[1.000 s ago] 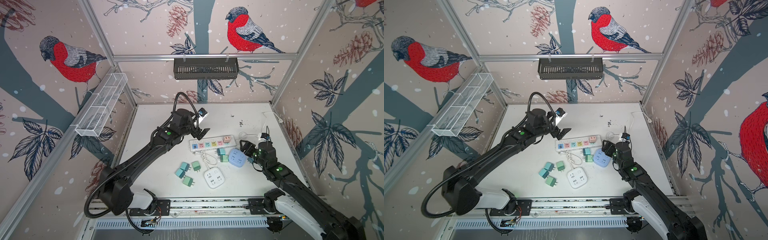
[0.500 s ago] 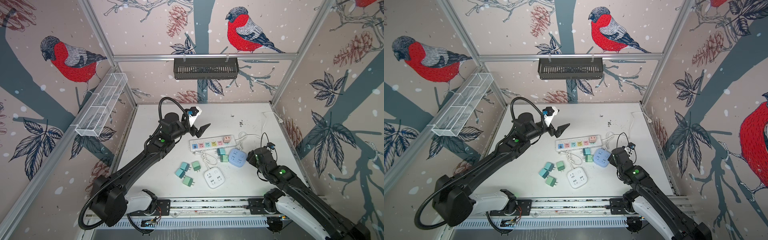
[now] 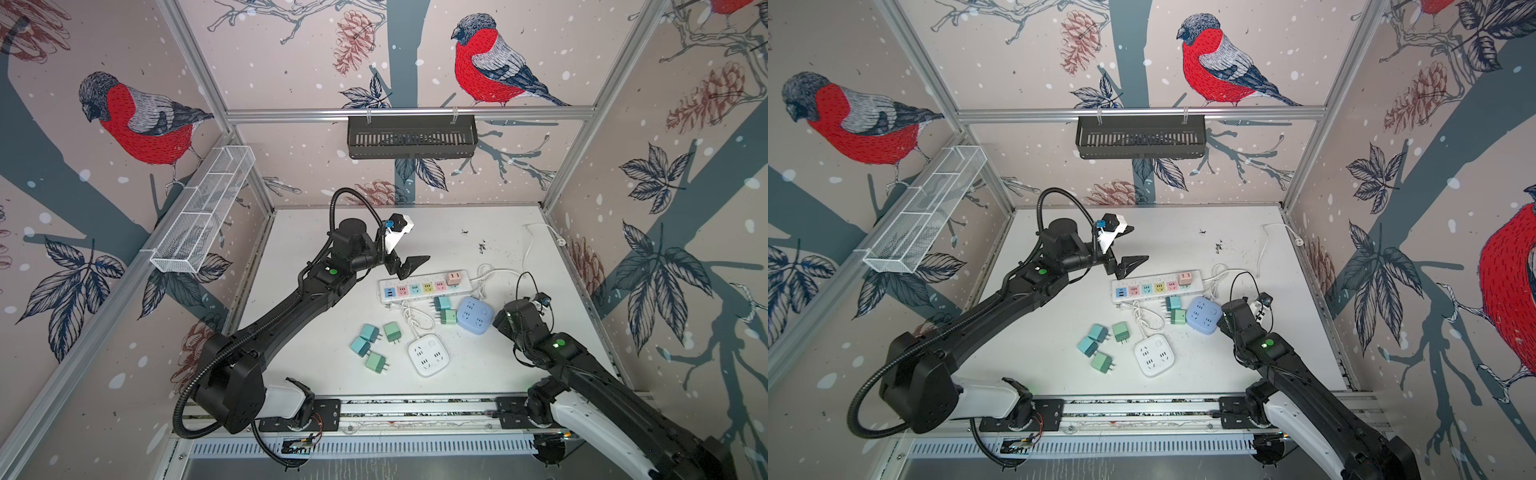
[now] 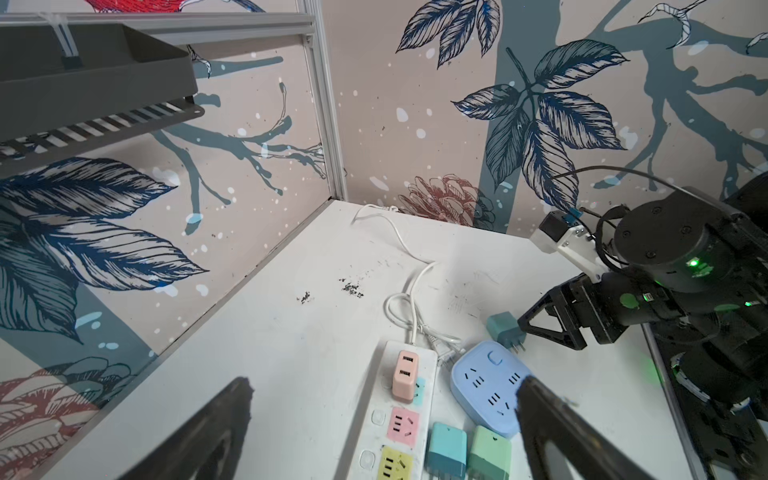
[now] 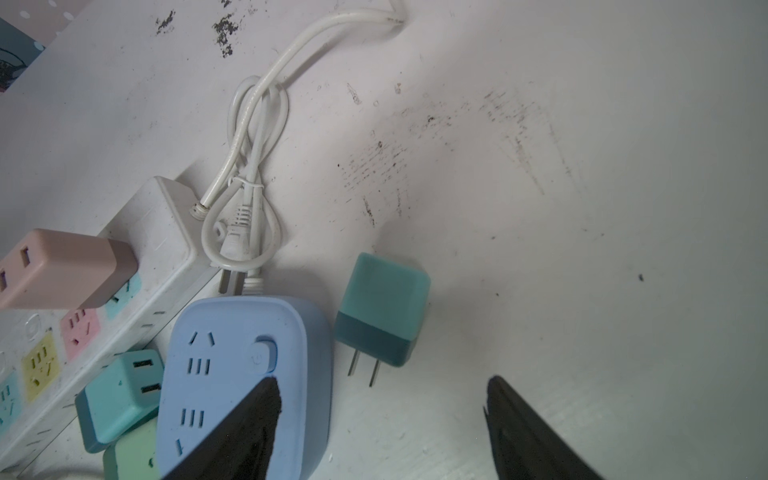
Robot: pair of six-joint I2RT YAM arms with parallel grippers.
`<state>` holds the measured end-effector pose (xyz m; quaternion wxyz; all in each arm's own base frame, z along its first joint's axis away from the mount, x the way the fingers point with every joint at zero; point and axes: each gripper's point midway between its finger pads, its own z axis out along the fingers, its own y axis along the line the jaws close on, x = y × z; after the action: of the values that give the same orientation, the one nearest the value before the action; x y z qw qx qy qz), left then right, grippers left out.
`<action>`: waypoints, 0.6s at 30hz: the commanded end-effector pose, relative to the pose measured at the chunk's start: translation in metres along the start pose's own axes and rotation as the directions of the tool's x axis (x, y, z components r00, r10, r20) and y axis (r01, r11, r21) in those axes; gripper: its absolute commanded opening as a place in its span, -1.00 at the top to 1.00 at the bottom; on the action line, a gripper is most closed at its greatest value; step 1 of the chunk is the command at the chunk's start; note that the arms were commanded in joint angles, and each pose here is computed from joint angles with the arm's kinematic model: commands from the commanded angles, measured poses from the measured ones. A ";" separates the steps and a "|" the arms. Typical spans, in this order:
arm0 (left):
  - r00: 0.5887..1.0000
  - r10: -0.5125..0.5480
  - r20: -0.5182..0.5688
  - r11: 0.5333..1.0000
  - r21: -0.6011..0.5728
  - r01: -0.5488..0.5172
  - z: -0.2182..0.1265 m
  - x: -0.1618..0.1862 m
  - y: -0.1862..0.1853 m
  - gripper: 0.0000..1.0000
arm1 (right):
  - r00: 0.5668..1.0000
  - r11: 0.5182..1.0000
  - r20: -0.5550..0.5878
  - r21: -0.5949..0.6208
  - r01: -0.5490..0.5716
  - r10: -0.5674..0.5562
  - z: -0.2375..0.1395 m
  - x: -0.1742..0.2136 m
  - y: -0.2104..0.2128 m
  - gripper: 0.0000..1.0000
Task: Insert the plug
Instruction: 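Close the right gripper on the teal adapter while the left arm draws back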
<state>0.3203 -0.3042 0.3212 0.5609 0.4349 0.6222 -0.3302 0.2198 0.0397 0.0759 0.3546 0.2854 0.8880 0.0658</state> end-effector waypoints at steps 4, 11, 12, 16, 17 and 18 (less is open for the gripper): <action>0.991 0.024 0.135 0.998 -0.059 -0.016 -0.023 -0.032 -0.003 -0.97 | 0.999 0.999 0.049 0.037 0.002 -0.004 -0.001 -0.005 -0.012 -0.40; 0.980 -0.073 0.186 0.985 -0.142 0.100 -0.039 -0.035 0.004 -0.97 | 1.000 1.000 0.020 -0.005 0.016 -0.016 0.003 0.003 -0.007 -0.38; 0.975 -0.080 0.207 0.980 -0.162 0.115 -0.041 -0.037 0.008 -0.97 | 1.000 1.000 0.012 -0.014 0.024 -0.024 0.004 0.005 -0.006 -0.37; 0.954 -0.149 0.262 0.944 -0.249 0.215 -0.047 -0.031 0.025 -0.97 | 0.998 0.997 -0.007 -0.011 0.070 -0.070 0.010 0.007 -0.002 -0.35; 0.956 -0.151 0.250 0.947 -0.241 0.213 -0.046 -0.031 0.024 -0.97 | 0.997 0.997 -0.011 -0.003 0.078 -0.078 0.013 0.007 -0.002 -0.35; 0.959 -0.154 0.238 0.949 -0.236 0.211 -0.045 -0.031 0.023 -0.97 | 0.996 0.996 -0.016 0.000 0.085 -0.085 0.015 0.007 -0.002 -0.35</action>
<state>0.3198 -0.2637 0.3354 0.6160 0.2851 0.6540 -0.3340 0.2162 0.0360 0.0571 0.3428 0.2654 0.8998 0.0481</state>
